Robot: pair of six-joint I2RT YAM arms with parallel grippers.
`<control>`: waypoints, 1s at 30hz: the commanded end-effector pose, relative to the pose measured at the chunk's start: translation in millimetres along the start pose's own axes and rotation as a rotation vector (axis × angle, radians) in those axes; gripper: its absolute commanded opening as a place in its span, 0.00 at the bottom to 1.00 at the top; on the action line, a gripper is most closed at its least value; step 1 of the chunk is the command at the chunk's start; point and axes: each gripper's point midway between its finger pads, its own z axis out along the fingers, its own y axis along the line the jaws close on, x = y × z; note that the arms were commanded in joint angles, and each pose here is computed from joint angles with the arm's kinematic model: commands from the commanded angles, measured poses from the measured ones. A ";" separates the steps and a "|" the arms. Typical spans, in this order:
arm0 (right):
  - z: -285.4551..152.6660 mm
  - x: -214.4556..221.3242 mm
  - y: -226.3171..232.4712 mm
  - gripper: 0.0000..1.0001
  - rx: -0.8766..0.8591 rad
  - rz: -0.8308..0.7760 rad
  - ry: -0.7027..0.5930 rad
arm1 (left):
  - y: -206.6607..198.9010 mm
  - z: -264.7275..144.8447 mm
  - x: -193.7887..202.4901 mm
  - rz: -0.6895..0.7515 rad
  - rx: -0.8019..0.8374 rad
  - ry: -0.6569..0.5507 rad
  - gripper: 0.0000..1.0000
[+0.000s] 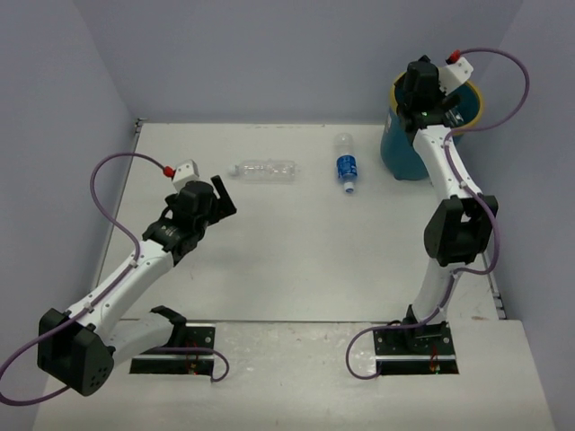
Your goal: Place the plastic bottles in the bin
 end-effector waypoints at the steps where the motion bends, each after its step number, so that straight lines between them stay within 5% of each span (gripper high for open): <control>1: -16.7 -40.9 13.1 0.99 -0.076 0.084 -0.048 | -11.3 -1.8 -30.6 -0.016 0.014 -0.087 1.00; 7: -54.9 -76.1 29.0 0.99 -0.231 0.114 -0.068 | -11.4 -0.5 -26.0 -0.021 0.019 -0.073 1.00; 13: -103.9 -63.3 38.7 0.99 -0.439 0.122 0.017 | -9.5 -0.3 -25.4 -0.019 0.011 -0.072 1.00; 20: -179.6 8.2 55.6 0.99 -0.705 -0.200 0.216 | 12.0 5.4 -37.5 -0.118 -0.016 -0.107 1.00; 30: -126.9 140.2 24.5 0.99 -0.435 -0.405 0.487 | 37.4 1.4 -108.6 -0.230 0.031 -0.258 1.00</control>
